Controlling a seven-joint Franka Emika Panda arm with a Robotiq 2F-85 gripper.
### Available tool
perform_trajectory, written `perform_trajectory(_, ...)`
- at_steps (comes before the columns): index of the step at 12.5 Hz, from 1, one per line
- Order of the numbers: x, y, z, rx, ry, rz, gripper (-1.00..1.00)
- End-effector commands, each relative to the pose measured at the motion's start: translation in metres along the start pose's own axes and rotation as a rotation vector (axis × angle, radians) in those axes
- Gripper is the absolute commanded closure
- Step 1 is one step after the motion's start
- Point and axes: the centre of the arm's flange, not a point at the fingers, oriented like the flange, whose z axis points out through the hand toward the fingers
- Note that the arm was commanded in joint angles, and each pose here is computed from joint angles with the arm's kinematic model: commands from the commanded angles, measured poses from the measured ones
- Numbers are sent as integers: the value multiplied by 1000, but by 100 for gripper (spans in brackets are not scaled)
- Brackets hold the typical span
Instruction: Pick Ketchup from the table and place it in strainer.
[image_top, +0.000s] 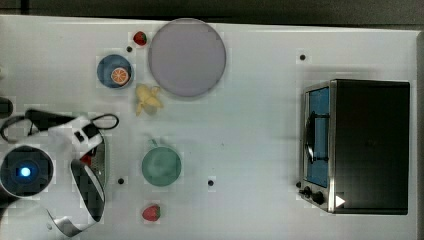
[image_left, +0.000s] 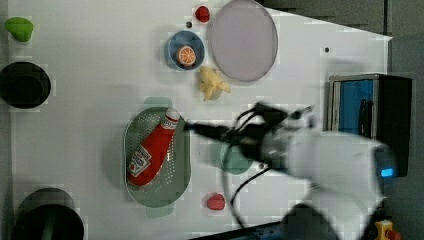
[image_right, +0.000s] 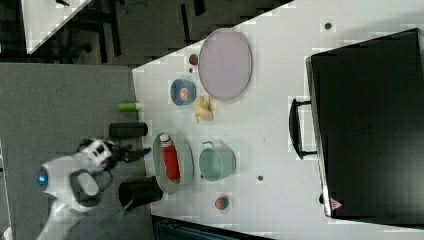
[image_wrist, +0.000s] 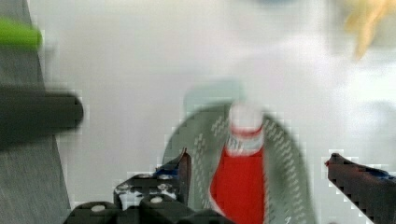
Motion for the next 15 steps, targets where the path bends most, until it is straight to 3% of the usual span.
perform_trajectory(1,95,83,-75,-39,46,292,-100)
perform_trajectory(6,166,220,-219,-121,21,585,-100)
perform_trajectory(8,170,257,-259,-195,-1,637,-100)
perform_trajectory(9,170,265,-273,-234,2,641,-100)
perform_trajectory(12,175,262,-298,-297,76,611,-100)
perform_trajectory(15,174,253,-294,-296,85,684,-100)
